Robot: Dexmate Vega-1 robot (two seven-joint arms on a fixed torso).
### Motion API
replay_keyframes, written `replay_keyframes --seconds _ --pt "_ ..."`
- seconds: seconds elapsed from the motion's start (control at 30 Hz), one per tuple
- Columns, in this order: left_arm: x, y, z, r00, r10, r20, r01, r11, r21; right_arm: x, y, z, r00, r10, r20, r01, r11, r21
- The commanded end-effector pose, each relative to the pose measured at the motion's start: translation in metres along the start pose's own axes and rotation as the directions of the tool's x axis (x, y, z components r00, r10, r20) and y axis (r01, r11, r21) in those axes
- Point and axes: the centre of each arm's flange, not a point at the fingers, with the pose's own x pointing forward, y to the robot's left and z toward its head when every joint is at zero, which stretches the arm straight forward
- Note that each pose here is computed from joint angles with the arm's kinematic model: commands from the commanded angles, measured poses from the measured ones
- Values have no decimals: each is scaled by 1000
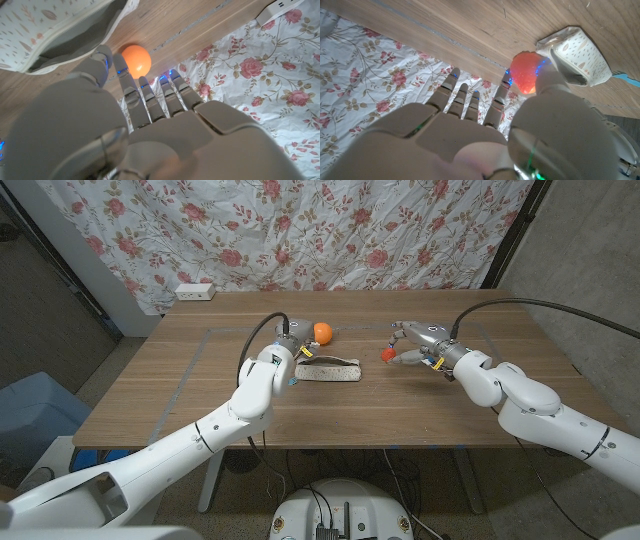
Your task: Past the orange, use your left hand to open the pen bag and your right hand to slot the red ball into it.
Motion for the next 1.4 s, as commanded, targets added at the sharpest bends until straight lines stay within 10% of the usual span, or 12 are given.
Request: replay_keyframes --seconds 0.03,1.4 --pt "3 -11 7 1000 2 -14 -2 1000 -4 3 1 3 1000 -1 3 1 1000 4" --pt "14 -38 15 997 -81 17 81 997 -6 8 0 -2 1000 -12 -21 12 1000 6"
